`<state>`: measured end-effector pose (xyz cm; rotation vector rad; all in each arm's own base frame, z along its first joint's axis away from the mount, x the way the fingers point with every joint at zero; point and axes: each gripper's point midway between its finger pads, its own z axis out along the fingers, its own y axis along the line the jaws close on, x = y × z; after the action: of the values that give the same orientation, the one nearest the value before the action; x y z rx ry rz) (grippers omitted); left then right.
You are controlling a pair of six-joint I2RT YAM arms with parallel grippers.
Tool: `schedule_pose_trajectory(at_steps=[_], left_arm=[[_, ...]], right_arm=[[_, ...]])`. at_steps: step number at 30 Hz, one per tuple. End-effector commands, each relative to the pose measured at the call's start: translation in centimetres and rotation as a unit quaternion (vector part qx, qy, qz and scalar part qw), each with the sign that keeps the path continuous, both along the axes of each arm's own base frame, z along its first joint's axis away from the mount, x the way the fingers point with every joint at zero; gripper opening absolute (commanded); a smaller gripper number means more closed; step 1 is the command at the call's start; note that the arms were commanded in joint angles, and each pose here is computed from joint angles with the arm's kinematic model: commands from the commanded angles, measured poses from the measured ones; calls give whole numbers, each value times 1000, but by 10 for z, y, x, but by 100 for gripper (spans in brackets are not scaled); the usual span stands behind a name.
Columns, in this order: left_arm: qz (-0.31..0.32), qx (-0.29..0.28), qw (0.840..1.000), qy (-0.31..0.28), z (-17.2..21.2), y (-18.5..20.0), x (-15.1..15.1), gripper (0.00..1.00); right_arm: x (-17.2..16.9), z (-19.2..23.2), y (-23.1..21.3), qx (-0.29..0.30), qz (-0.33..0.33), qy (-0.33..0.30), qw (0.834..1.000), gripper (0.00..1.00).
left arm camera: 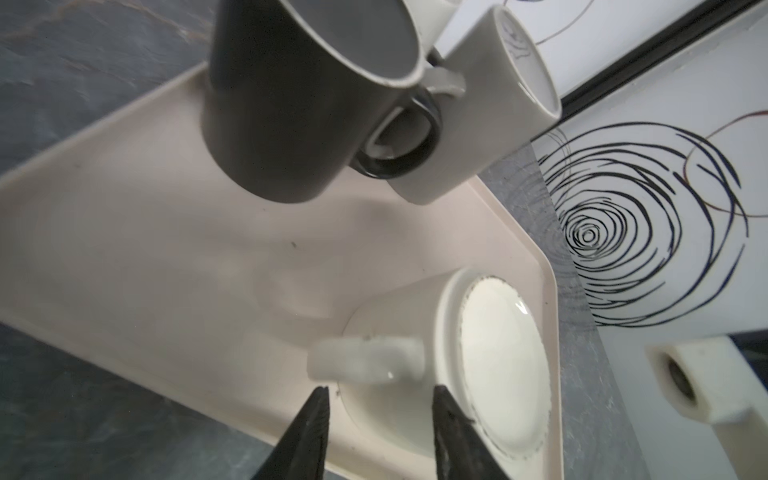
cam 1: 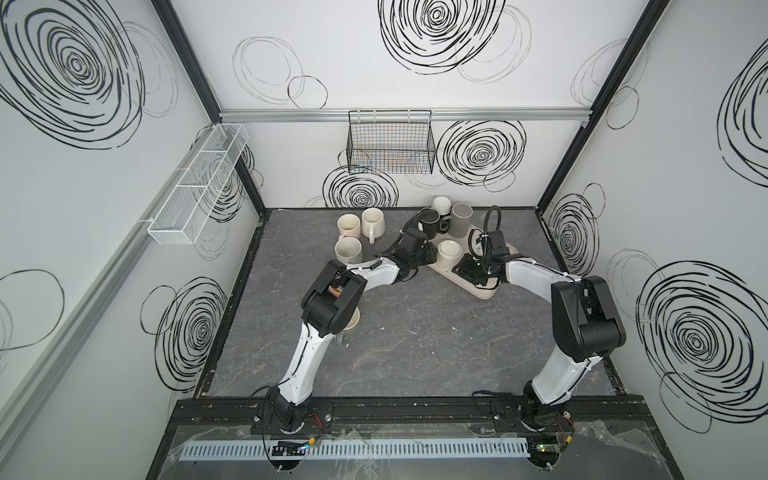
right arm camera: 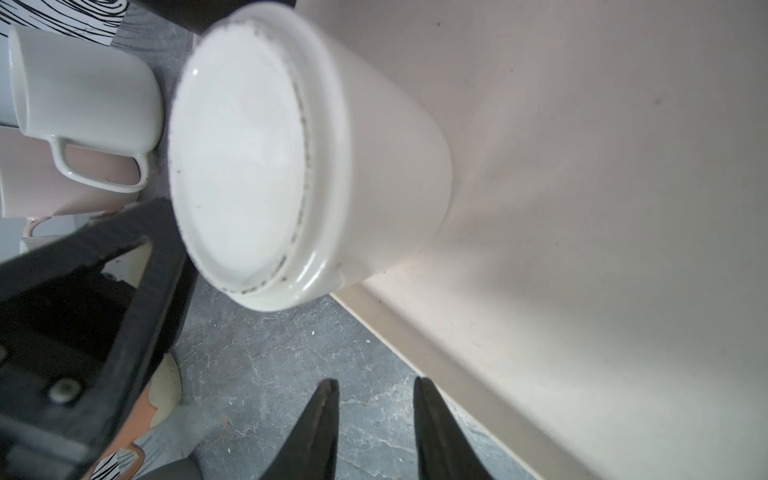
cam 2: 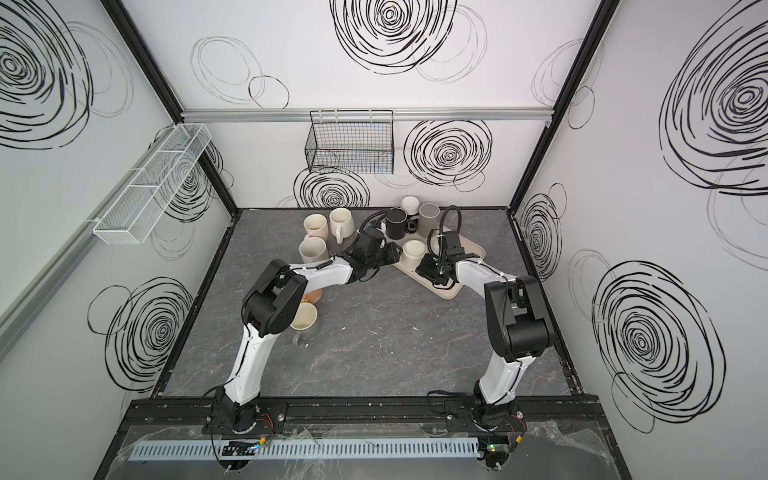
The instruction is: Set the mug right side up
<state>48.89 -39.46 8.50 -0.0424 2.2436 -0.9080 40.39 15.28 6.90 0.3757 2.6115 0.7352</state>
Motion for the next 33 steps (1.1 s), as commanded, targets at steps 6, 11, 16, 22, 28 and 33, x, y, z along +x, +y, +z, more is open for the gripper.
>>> schedule_pose_trajectory(at_steps=[6, 11, 16, 22, 28, 33], left_arm=[[-56, -64, 996, -26, 37, -57, -30, 44], [-40, -43, 997, -44, 49, -38, -9, 44], [-31, -20, 998, -51, 54, -22, 25, 47], [-49, -1, 998, -39, 38, -29, 59, 51], [-56, -16, 997, -40, 30, -38, 71, 50], [-76, -34, 996, -43, 22, -48, 71, 51]], right_arm=[[-2, 15, -26, -42, -26, -10, 999, 42], [-3, 20, -34, -44, -33, -16, 998, 41], [-4, 20, -28, -27, -30, -15, 999, 38], [-8, 9, -14, -11, -17, -2, 1000, 37], [-6, 2, 1, -2, 0, 5, 1000, 36], [-2, -4, 9, 0, 9, 13, 1000, 36]])
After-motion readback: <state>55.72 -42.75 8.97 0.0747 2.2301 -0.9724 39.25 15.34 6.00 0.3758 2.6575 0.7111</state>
